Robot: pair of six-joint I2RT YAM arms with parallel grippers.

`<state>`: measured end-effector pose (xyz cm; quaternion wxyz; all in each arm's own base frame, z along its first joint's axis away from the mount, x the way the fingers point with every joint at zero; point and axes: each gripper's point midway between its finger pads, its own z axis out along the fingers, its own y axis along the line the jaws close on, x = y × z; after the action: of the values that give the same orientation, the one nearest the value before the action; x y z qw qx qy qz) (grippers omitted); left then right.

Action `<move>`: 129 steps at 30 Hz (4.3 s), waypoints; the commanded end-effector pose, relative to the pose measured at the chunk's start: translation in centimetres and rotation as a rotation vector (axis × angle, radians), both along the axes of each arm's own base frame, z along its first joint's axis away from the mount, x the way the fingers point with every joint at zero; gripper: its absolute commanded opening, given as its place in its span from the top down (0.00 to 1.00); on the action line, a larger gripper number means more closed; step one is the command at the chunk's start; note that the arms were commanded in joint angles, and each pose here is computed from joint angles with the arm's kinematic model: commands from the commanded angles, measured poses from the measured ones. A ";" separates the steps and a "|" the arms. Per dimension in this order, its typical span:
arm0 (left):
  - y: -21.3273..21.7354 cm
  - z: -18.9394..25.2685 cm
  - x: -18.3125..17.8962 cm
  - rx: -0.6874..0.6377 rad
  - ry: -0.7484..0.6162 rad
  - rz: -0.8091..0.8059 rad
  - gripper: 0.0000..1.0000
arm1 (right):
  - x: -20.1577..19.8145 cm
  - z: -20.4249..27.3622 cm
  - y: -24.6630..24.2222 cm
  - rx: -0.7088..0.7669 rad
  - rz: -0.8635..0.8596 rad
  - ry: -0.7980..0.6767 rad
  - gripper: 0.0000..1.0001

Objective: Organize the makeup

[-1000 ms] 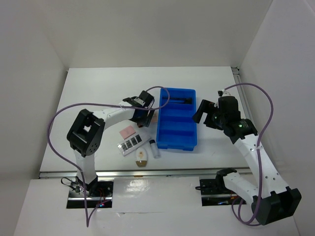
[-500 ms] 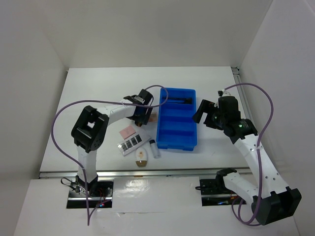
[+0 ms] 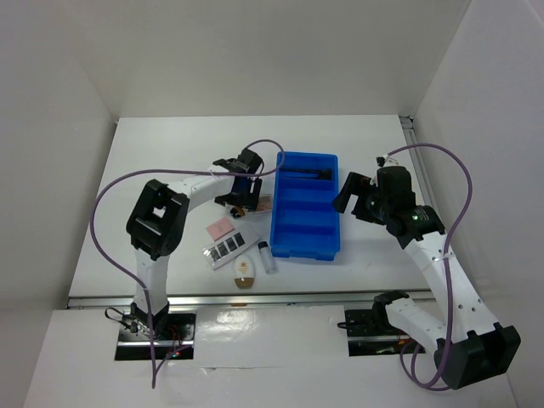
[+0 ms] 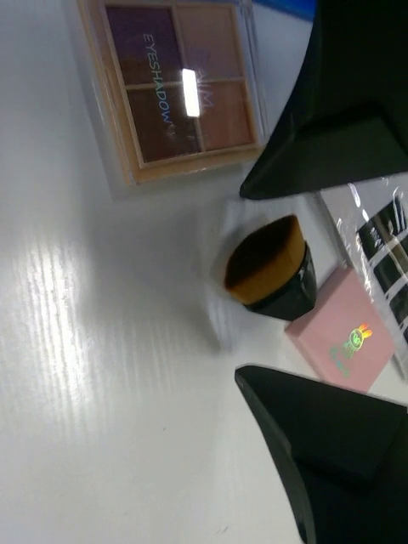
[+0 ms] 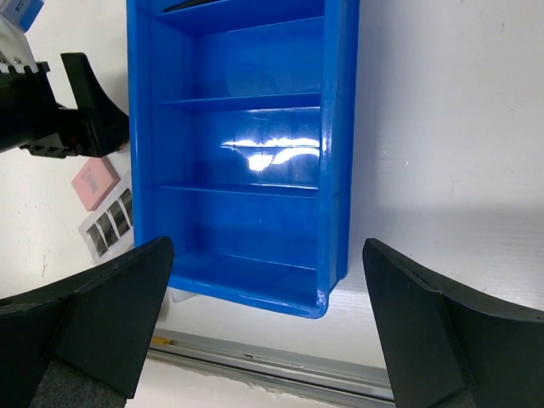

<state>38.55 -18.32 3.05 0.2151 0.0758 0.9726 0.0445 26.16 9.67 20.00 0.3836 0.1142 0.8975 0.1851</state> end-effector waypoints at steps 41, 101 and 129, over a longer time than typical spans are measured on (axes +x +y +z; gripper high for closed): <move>0.3 5.0 -0.7 -0.157 -0.111 0.474 0.54 | 0.6 2.3 -0.1 0.015 -0.022 -0.071 0.00; 0.0 12.0 -4.1 -0.324 -0.164 0.265 0.52 | -1.4 4.7 -1.9 0.011 -0.091 -0.184 0.00; -4.0 3.7 -22.7 -0.193 0.225 0.093 0.01 | -1.1 4.7 -0.5 0.062 -0.038 -0.191 0.00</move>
<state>15.89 -22.82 7.11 0.1093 0.0389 0.9913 -0.0625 24.66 8.83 23.74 0.4476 0.1331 0.8603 0.2043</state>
